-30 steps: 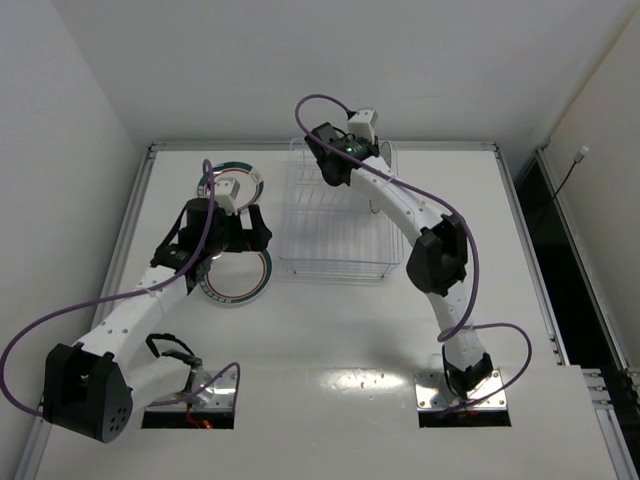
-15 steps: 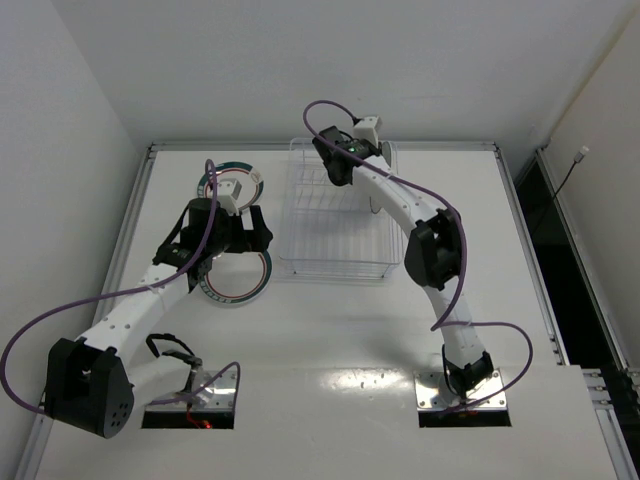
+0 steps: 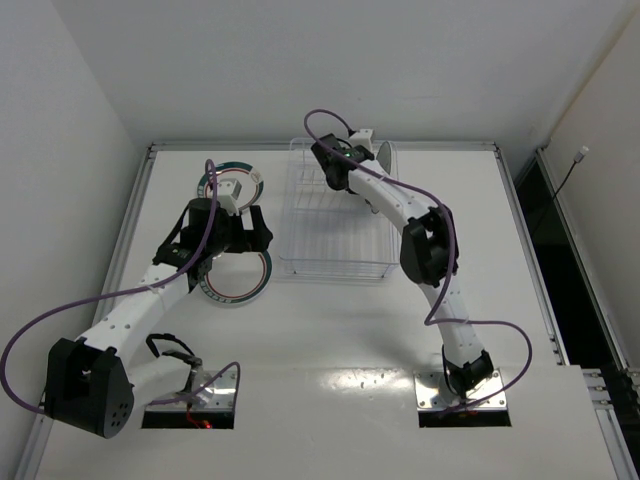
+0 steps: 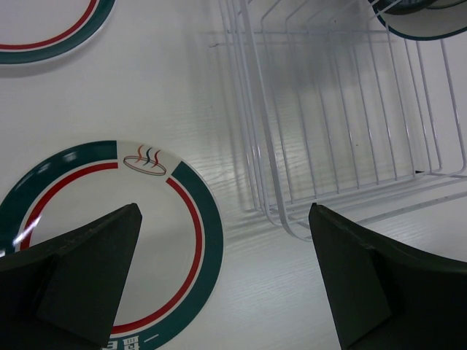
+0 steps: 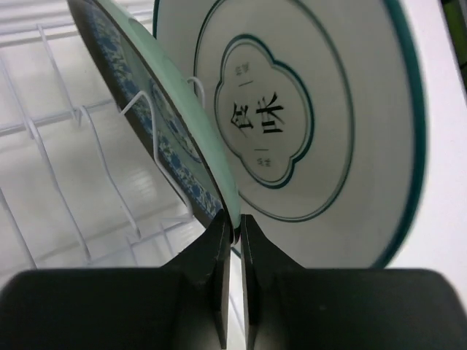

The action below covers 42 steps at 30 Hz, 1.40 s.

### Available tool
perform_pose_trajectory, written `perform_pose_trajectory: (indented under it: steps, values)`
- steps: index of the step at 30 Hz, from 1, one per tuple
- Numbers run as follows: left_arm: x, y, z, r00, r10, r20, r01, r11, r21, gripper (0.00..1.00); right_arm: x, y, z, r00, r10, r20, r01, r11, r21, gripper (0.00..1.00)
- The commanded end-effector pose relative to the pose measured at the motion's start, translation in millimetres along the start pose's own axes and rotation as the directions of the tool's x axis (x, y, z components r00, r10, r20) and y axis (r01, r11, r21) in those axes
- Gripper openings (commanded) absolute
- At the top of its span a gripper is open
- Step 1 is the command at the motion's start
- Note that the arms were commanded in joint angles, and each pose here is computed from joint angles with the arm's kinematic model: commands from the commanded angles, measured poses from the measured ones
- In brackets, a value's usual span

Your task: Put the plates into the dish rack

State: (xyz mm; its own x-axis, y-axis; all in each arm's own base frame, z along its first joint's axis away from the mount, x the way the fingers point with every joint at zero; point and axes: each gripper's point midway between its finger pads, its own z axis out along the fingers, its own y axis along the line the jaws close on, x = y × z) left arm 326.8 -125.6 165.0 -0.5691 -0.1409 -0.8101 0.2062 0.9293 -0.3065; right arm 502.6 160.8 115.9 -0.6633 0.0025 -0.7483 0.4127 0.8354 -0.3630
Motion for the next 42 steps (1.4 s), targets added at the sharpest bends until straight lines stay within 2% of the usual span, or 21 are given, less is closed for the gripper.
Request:
perform_pose_trajectory:
  steps: [1, 4, 11, 14, 16, 17, 18, 19, 20, 21, 22, 23, 24, 25, 27, 29, 30, 36, 40, 42]
  values:
    - [-21, -9, -2, 0.999, 0.003, 0.054, -0.004, 1.0, 0.022, 0.99, 1, 9, -3, 0.995, 0.082, -0.054, -0.086, 0.993, -0.08, 0.06]
    - [-21, -9, -2, 0.999, 0.003, 0.054, -0.004, 1.0, 0.022, 0.99, -14, 1, -9, 0.99, 0.137, -0.039, -0.14, 0.985, -0.098, 0.08]
    - [-17, 4, 3, 0.999, 0.0, 0.046, 0.002, 0.999, -0.047, 0.99, -71, -30, -55, 0.973, 0.226, 0.043, -0.214, 0.958, -0.194, 0.34]
    - [-14, 20, 4, 0.999, -0.027, 0.046, 0.033, 0.99, -0.137, 0.99, -90, -38, -75, 0.961, 0.272, 0.059, -0.249, 0.935, -0.253, 0.38]
    - [-14, 40, 0, 0.997, -0.052, 0.064, 0.067, 0.966, -0.25, 0.99, -117, -43, -101, 0.939, 0.335, 0.078, -0.287, 0.888, -0.36, 0.38]
    - [-10, 47, -2, 0.993, -0.095, 0.07, 0.111, 0.948, -0.297, 0.99, -124, -43, -110, 0.939, 0.332, 0.091, -0.269, 0.874, -0.405, 0.38]
    - [-12, 66, -8, 0.987, -0.116, 0.111, 0.151, 0.903, -0.401, 0.99, -141, -39, -136, 0.918, 0.381, 0.108, -0.275, 0.809, -0.52, 0.4]
    - [-6, 78, -15, 0.98, -0.159, 0.119, 0.196, 0.867, -0.458, 0.99, -149, -41, -148, 0.908, 0.402, 0.118, -0.271, 0.778, -0.567, 0.41]
    - [-5, 93, -22, 0.956, -0.246, 0.159, 0.292, 0.834, -0.469, 0.99, -161, -43, -169, 0.886, 0.449, 0.118, -0.274, 0.71, -0.649, 0.43]
    - [1, 102, -23, 0.941, -0.299, 0.157, 0.338, 0.814, -0.472, 0.99, -158, -34, -170, 0.888, 0.447, 0.108, -0.264, 0.688, -0.676, 0.45]
    - [2, 107, -30, 0.918, -0.353, 0.182, 0.396, 0.797, -0.456, 0.99, -168, -44, -187, 0.871, 0.478, 0.113, -0.262, 0.647, -0.715, 0.46]
    - [12, 129, -39, 0.865, -0.449, 0.225, 0.5, 0.726, -0.472, 0.99, -170, -44, -194, 0.865, 0.491, 0.103, -0.263, 0.62, -0.739, 0.47]
    - [20, 128, -42, 0.833, -0.511, 0.213, 0.549, 0.71, -0.441, 0.99, -173, -43, -204, 0.864, 0.495, 0.096, -0.25, 0.587, -0.77, 0.48]
    - [16, 129, -50, 0.806, -0.537, 0.25, 0.59, 0.694, -0.411, 0.99, -175, -45, -208, 0.862, 0.497, 0.095, -0.246, 0.576, -0.78, 0.48]
    - [25, 134, -56, 0.764, -0.586, 0.271, 0.642, 0.648, -0.41, 0.99, -177, -48, -208, 0.863, 0.497, 0.092, -0.247, 0.573, -0.782, 0.48]
    - [39, 135, -55, 0.743, -0.617, 0.261, 0.662, 0.618, -0.425, 0.99, -180, -55, -208, 0.859, 0.502, 0.102, -0.245, 0.577, -0.779, 0.49]
    - [52, 140, -55, 0.705, -0.658, 0.267, 0.697, 0.572, -0.432, 0.99, -179, -58, -209, 0.858, 0.503, 0.103, -0.245, 0.577, -0.779, 0.49]
    - [116, 144, -43, 0.562, -0.806, 0.184, 0.781, 0.444, -0.44, 0.99, -174, -84, -192, 0.845, 0.525, 0.103, -0.271, 0.587, -0.763, 0.51]
    - [145, 135, -41, 0.51, -0.854, 0.104, 0.783, 0.41, -0.468, 0.98, -174, -91, -187, 0.838, 0.539, 0.091, -0.284, 0.573, -0.769, 0.51]
    - [151, 138, -40, 0.494, -0.862, 0.115, 0.791, 0.39, -0.472, 0.97, -171, -93, -175, 0.836, 0.543, 0.08, -0.303, 0.578, -0.758, 0.51]
